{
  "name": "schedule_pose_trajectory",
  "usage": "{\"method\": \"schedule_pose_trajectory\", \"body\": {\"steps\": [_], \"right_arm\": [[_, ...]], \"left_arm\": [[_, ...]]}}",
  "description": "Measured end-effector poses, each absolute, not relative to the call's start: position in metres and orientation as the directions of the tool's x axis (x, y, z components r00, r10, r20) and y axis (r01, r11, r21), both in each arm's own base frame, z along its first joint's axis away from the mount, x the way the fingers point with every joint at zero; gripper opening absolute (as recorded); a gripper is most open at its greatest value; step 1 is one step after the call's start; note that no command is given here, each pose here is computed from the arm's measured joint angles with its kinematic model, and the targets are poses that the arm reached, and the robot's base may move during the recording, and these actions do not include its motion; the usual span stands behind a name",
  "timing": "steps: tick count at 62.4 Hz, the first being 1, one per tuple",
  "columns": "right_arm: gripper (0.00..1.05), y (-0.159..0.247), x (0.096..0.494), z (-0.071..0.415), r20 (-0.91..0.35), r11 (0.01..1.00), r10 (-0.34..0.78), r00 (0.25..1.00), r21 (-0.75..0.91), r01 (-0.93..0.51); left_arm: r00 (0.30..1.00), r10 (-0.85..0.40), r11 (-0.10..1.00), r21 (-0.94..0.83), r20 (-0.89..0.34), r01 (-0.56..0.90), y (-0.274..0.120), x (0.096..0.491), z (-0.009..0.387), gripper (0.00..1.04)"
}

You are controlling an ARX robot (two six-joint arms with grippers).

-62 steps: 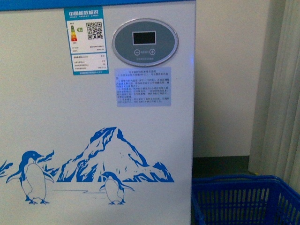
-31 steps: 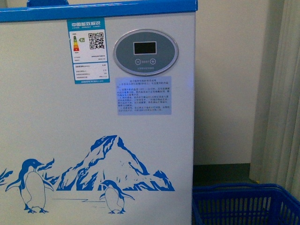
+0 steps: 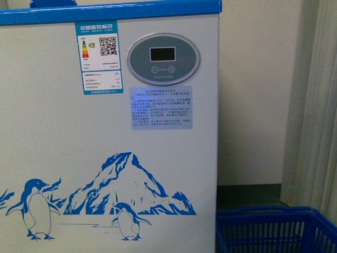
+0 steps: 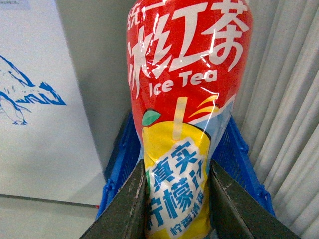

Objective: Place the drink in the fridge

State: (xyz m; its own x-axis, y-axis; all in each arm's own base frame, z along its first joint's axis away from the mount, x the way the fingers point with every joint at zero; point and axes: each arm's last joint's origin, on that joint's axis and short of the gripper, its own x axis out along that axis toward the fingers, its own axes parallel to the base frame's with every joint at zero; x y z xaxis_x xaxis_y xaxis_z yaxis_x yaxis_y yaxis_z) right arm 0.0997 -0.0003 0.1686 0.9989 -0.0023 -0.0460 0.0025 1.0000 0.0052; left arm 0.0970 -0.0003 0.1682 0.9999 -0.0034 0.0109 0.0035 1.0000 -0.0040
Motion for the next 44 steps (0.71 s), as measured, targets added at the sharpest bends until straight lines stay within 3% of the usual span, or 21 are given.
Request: {"method": "schedule_pose_trajectory", "body": {"steps": [44], "right_arm": [[0.29,-0.0002,0.0976,0.1664,-0.012,1.000,0.000,1.000,0.004,0.000]], "left_arm": [[1.000,-0.003,1.000,-0.004,0.011,0.003,-0.0003,0.0970,0.1682,0.97]]}}
